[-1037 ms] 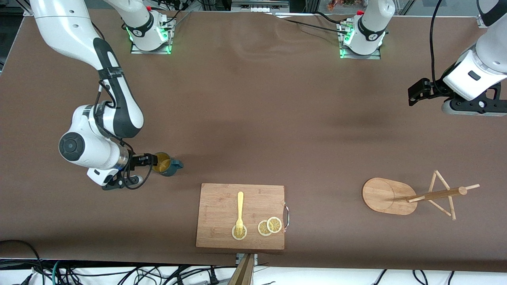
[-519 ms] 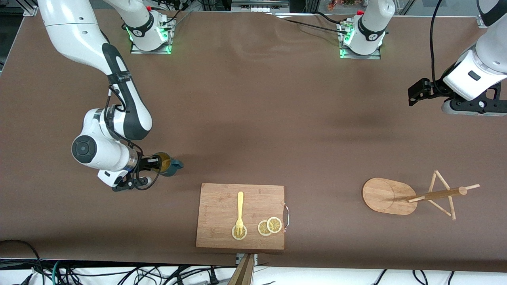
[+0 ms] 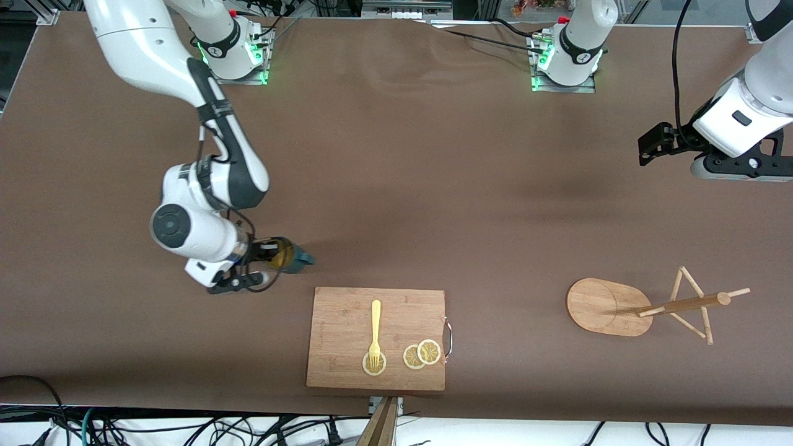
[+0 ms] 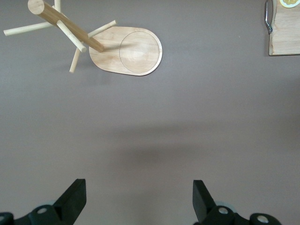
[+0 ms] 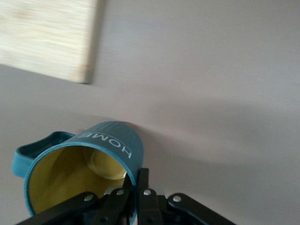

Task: Pass cup and hang on rack
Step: 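Close the right gripper on the teal mug rim, then lift the mug and carry it toward the table middle with the right gripper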

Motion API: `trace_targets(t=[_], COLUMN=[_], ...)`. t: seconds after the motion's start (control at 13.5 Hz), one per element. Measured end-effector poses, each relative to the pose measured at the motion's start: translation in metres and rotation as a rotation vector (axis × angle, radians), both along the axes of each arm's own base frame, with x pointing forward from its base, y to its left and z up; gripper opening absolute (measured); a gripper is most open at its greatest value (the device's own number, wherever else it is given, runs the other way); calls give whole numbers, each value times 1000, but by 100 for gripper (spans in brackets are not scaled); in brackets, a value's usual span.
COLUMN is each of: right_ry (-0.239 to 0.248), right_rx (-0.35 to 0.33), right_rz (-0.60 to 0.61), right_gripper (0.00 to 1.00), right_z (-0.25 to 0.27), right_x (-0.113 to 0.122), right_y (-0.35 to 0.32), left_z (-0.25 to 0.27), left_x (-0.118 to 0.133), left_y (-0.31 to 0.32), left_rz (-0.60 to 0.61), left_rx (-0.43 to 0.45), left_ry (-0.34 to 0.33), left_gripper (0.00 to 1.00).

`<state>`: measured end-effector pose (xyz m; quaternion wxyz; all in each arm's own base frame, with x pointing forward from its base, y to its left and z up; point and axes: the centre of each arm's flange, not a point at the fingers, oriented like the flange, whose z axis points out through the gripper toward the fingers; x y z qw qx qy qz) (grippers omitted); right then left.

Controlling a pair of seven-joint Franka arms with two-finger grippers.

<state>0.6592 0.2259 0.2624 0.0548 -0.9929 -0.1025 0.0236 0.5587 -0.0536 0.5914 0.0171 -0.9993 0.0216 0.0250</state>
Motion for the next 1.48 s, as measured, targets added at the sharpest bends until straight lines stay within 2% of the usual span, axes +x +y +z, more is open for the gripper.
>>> trace_targets(t=[0.52,0.89,1.19,1.33,1.48], right_ry=[-31,-28,-67,-90,-109], right_rx=[43,54,41,16,-10], right_rz=[-85,-81,-31,1,24], right_gripper=[4,4,4,4,4], right_z=[53,33,9,-5,-14], right_x=[-76,-146,-181,-188,-189], right_y=[209,327,370,375,376], left_z=[0,0,0,0,-7], left_x=[0,0,0,0,-2], left_y=[0,-1,0,-1,-3], left_rz=[0,-1,0,-1,-5], left_rx=[0,0,0,0,3], left_ry=[0,0,0,3,44], left_gripper=[100,100,100,100,100])
